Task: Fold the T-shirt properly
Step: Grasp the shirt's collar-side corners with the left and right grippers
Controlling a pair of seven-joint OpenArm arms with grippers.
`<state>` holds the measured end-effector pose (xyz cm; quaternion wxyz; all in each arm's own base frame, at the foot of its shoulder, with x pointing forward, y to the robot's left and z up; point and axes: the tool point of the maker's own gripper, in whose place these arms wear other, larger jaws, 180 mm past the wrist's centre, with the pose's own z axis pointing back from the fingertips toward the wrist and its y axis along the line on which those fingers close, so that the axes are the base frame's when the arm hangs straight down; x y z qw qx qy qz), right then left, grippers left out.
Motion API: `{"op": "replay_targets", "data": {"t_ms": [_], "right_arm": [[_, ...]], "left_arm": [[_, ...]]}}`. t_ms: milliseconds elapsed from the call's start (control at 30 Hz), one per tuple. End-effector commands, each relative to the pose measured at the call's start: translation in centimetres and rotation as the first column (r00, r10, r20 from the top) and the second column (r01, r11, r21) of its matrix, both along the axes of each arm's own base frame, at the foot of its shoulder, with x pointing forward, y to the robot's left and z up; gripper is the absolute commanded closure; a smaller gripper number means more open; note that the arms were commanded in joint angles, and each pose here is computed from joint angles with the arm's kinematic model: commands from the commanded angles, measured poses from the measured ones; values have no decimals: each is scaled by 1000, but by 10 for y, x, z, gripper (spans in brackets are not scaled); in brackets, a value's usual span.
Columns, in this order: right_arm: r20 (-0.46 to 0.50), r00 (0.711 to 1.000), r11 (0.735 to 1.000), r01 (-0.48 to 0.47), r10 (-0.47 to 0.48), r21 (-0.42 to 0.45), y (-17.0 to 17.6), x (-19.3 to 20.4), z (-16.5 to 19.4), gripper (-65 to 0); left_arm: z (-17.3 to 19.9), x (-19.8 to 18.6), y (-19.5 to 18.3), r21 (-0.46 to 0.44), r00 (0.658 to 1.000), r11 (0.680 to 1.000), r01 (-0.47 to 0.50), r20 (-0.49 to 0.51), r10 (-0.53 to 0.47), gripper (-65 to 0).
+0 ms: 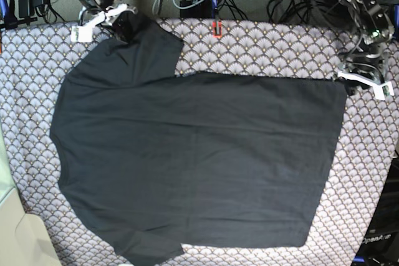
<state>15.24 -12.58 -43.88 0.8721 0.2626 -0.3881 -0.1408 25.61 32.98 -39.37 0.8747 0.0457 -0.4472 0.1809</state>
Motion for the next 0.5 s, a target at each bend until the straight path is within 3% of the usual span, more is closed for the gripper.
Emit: {"op": "replay_targets", "data": {"t_ms": [0,267,467], "right_arm": [[-41,999,1000,-15,14,-23,-3,-7,-7,0],[-40,999,1000,-17,16,-23,-3,-7,-6,0],[-36,999,1000,-19,18,-24,-3,-6,-5,0]], "left_arm": [[13,11,5,16,999,1000,0,47,-1,-261],[-6,16,2,-36,1000,999,-13,20,14,-261],[-14,23,-18,-51,999,998,45,3,-45,-261]]}}
